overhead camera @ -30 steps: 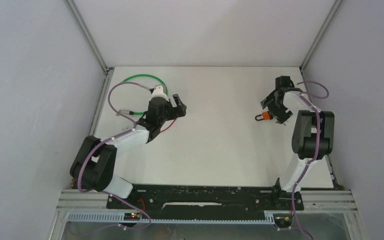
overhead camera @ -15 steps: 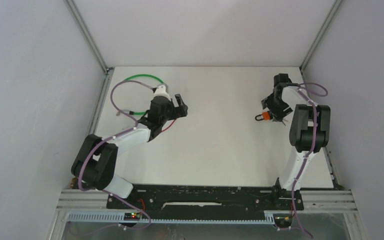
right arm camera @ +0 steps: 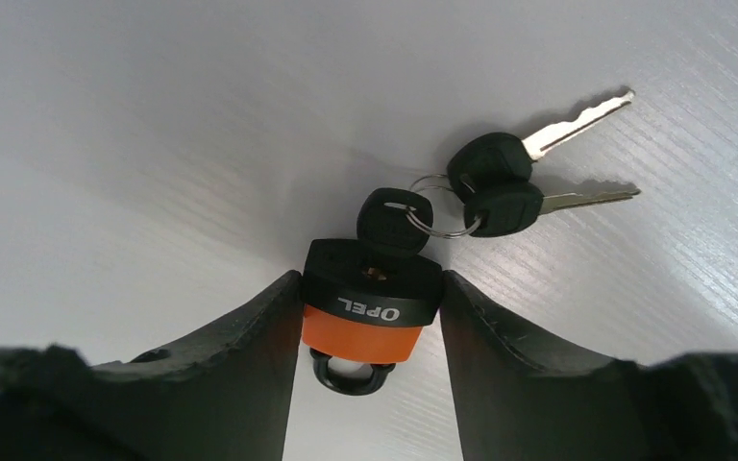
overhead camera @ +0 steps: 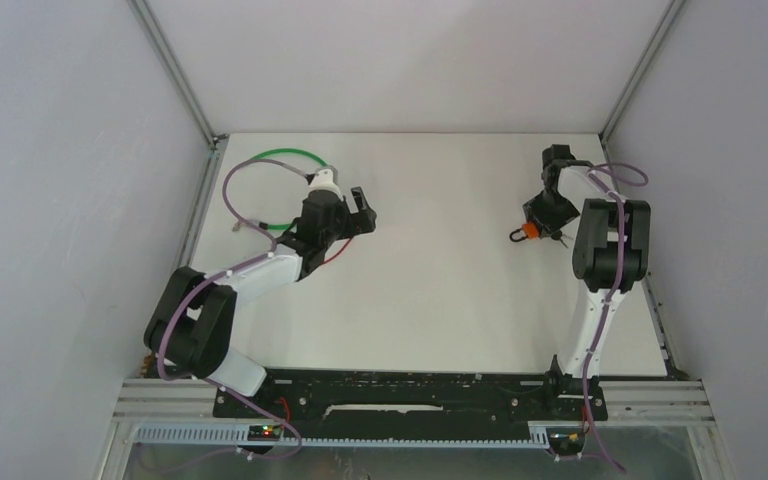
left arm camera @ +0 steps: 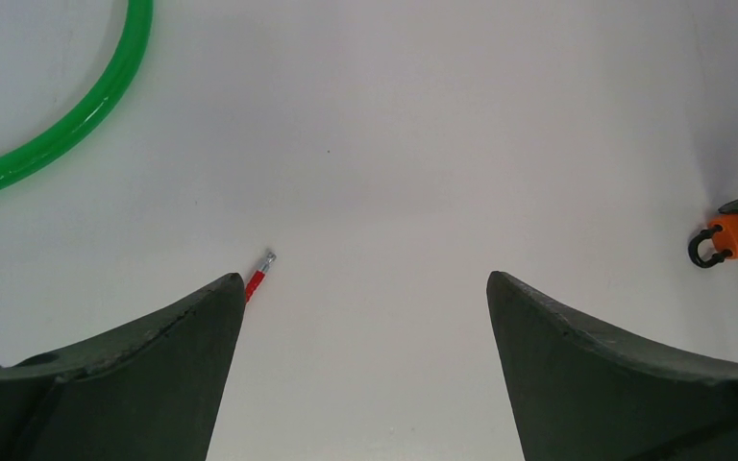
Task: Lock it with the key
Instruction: Pick up the lock from the center of the board.
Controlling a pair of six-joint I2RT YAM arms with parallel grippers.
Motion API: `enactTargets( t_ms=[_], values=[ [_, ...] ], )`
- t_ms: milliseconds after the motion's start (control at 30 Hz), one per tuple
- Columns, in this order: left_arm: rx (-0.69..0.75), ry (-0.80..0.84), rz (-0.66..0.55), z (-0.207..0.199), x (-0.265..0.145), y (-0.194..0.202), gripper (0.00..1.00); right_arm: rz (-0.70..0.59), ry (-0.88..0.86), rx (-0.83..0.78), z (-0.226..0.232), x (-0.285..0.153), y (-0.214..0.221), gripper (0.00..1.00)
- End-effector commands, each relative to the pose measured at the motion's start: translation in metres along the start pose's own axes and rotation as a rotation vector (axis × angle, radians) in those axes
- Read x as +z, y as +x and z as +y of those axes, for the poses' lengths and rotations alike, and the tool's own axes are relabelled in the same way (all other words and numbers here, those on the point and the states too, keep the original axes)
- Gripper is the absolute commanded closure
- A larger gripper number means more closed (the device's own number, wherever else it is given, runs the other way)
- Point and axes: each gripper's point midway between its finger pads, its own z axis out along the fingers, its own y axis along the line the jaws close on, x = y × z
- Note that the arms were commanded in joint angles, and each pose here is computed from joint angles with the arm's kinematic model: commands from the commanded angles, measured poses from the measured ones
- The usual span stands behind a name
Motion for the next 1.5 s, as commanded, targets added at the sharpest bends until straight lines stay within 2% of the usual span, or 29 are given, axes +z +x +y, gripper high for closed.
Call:
enactTargets(
  t_ms=[0, 67, 200, 467, 633, 800, 967, 1067, 1467],
  values=[
    [0.015, 0.018, -0.052, -0.015, 0.002, -0.025, 0.01, -0.041, 0.024, -0.035, 0.004, -0.006, -0.005, 0.46],
    [0.014, 0.016, -0.049, -0.015, 0.002, -0.024, 0.01, -0.056, 0.019, -0.053, 0.006, -0.010, -0.006, 0.53],
    [0.012, 0.019, -0.050, -0.016, 0.002, -0.025, 0.01, -0.105, -0.014, -0.112, 0.016, -0.023, -0.010, 0.75],
    [0.010, 0.030, -0.065, -0.017, -0.002, -0.027, 0.01, -0.217, -0.253, -0.363, 0.078, -0.078, 0.012, 0.90],
    [0.009, 0.089, -0.096, -0.025, -0.010, -0.032, 0.01, -0.160, -0.548, -0.513, 0.123, -0.104, 0.057, 1.00],
    [0.025, 0.150, -0.095, -0.035, -0.013, -0.032, 0.02, -0.074, -0.903, -0.588, 0.151, -0.131, 0.097, 1.00],
    [0.054, 0.272, -0.053, -0.059, -0.011, -0.024, 0.03, -0.003, -1.090, -0.607, 0.157, -0.144, 0.122, 1.00],
    [0.075, 0.333, -0.023, -0.073, -0.010, -0.018, 0.03, 0.014, -1.146, -0.590, 0.154, -0.147, 0.130, 1.00],
    [0.170, 0.354, -0.009, -0.080, -0.015, -0.017, 0.05, 0.050, -1.351, -0.492, 0.135, -0.169, 0.151, 1.00]
  ],
)
